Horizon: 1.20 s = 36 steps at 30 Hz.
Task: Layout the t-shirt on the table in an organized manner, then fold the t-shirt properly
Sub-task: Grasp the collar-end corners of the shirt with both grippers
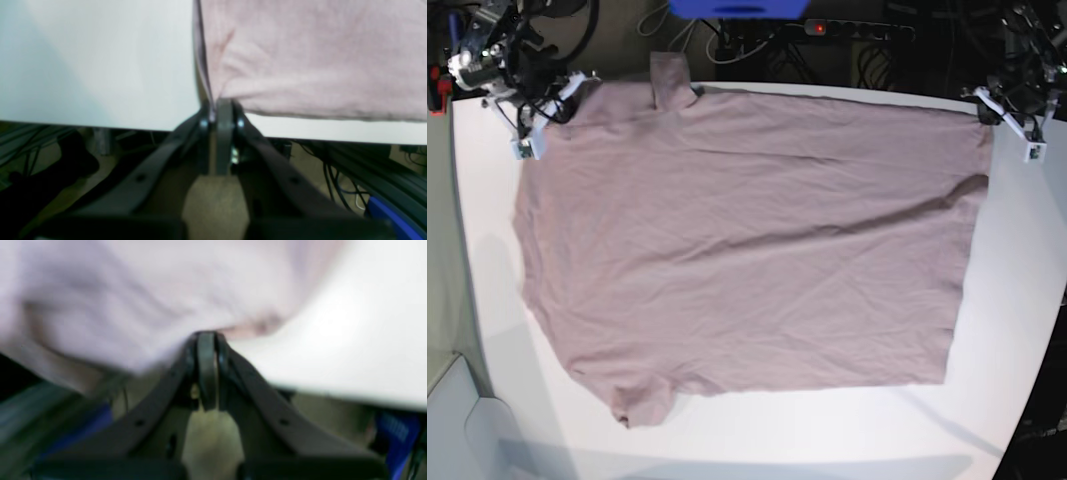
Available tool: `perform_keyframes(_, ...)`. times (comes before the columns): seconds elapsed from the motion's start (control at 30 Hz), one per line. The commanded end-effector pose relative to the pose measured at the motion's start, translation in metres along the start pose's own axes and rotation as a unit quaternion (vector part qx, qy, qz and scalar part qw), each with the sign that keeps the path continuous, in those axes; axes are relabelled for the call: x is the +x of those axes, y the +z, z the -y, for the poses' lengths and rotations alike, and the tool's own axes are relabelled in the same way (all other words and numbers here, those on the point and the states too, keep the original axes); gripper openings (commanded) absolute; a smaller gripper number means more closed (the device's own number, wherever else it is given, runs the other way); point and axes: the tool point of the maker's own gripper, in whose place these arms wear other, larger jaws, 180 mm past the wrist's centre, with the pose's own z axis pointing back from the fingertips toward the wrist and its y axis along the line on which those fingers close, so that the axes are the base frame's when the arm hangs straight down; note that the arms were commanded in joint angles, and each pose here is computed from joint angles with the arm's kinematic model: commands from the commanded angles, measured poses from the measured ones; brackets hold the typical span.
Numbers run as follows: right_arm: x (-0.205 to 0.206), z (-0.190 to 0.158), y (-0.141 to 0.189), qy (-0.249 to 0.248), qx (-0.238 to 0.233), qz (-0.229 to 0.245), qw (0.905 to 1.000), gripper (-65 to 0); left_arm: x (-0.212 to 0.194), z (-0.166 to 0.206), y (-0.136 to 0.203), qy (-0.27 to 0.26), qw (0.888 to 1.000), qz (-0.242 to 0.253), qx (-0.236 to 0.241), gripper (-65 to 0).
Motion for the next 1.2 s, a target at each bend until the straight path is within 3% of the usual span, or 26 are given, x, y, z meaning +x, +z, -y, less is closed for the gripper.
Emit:
perform_keyframes(0.0, 0.006, 0.005, 0.007, 0.012, -0.010, 0.011, 0.9998, -65.0, 0.010, -0.005, 0.005, -0.009, 1.000, 0.010, 0.008, -64.9)
perform_keyframes(0.37, 0.034, 0.037, 0.023, 0.006, -0.058, 0.051, 0.9970, -65.0, 0.042, -0.005, 0.010, -0.018, 0.999, 0.049, 0.015, -64.9)
perform_keyframes(0.83, 0.077, 0.050, 0.030, 0.028, -0.075, 0.096, 0.9922, -65.0, 0.100, -0.003, 0.018, -0.035, 0.996, 0.079, 0.025, -64.9)
perform_keyframes(1.0, 0.087, 0.054, 0.031, 0.027, -0.080, 0.091, 0.9923, -65.0, 0.105, -0.002, 0.019, -0.035, 0.996, 0.083, 0.025, -64.9)
perform_keyframes(1.17, 0.069, 0.057, 0.030, 0.027, -0.084, 0.054, 0.9946, -65.0, 0.101, -0.002, 0.018, -0.034, 0.996, 0.080, 0.025, -64.9)
